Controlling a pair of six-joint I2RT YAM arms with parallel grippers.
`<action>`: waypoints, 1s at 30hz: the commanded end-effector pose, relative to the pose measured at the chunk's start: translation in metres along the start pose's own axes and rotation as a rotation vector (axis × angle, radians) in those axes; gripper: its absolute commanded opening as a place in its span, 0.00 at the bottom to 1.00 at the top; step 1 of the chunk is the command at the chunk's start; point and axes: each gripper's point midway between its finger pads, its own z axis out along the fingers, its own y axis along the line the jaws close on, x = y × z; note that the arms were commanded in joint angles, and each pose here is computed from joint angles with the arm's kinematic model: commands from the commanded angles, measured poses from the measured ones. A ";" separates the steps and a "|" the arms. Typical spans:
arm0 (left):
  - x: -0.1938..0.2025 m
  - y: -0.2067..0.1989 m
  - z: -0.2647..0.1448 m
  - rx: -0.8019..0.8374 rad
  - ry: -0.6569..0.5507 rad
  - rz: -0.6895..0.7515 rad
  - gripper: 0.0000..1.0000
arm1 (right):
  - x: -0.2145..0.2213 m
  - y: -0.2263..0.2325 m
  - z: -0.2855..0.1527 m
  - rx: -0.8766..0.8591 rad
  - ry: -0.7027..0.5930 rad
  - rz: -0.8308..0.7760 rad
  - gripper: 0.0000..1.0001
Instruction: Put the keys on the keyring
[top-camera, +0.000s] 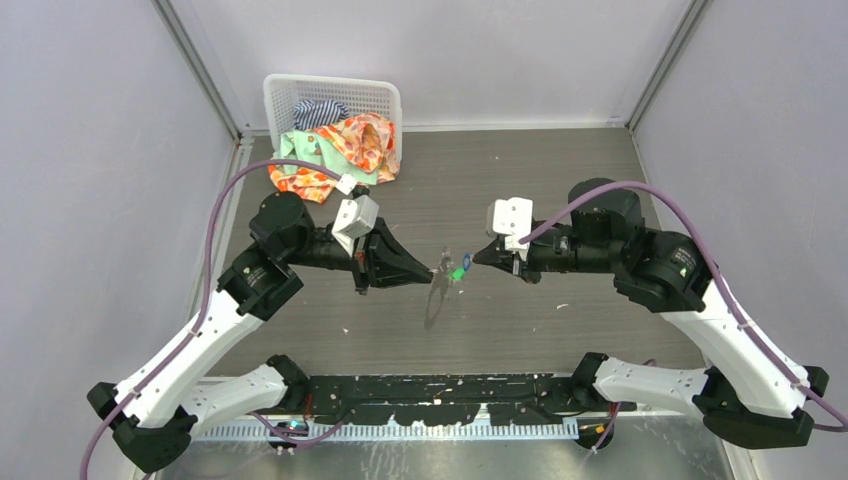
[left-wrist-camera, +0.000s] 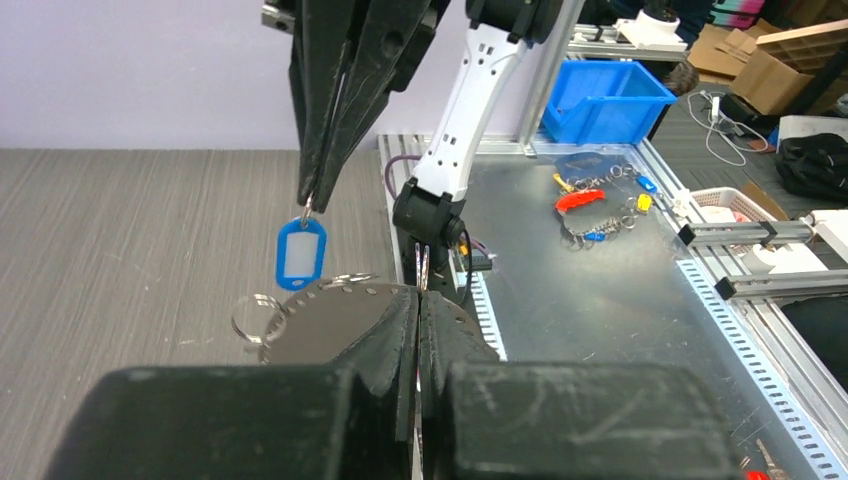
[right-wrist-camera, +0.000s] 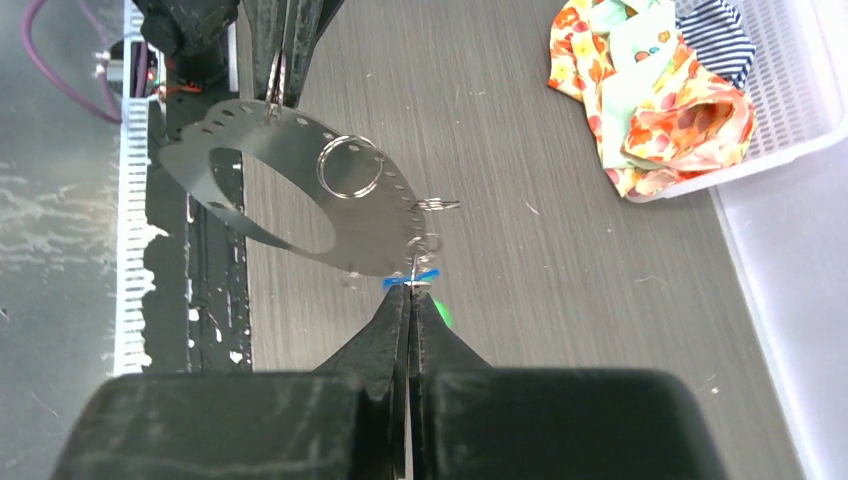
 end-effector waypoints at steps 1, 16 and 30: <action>-0.040 -0.023 -0.004 0.075 -0.075 0.122 0.00 | -0.022 -0.002 -0.010 -0.027 -0.027 -0.155 0.01; -0.039 -0.018 -0.008 0.002 -0.075 0.053 0.00 | -0.052 0.017 0.002 -0.082 -0.047 -0.364 0.01; -0.038 -0.028 -0.012 0.019 -0.064 0.049 0.00 | -0.061 0.028 0.012 -0.065 -0.023 -0.469 0.01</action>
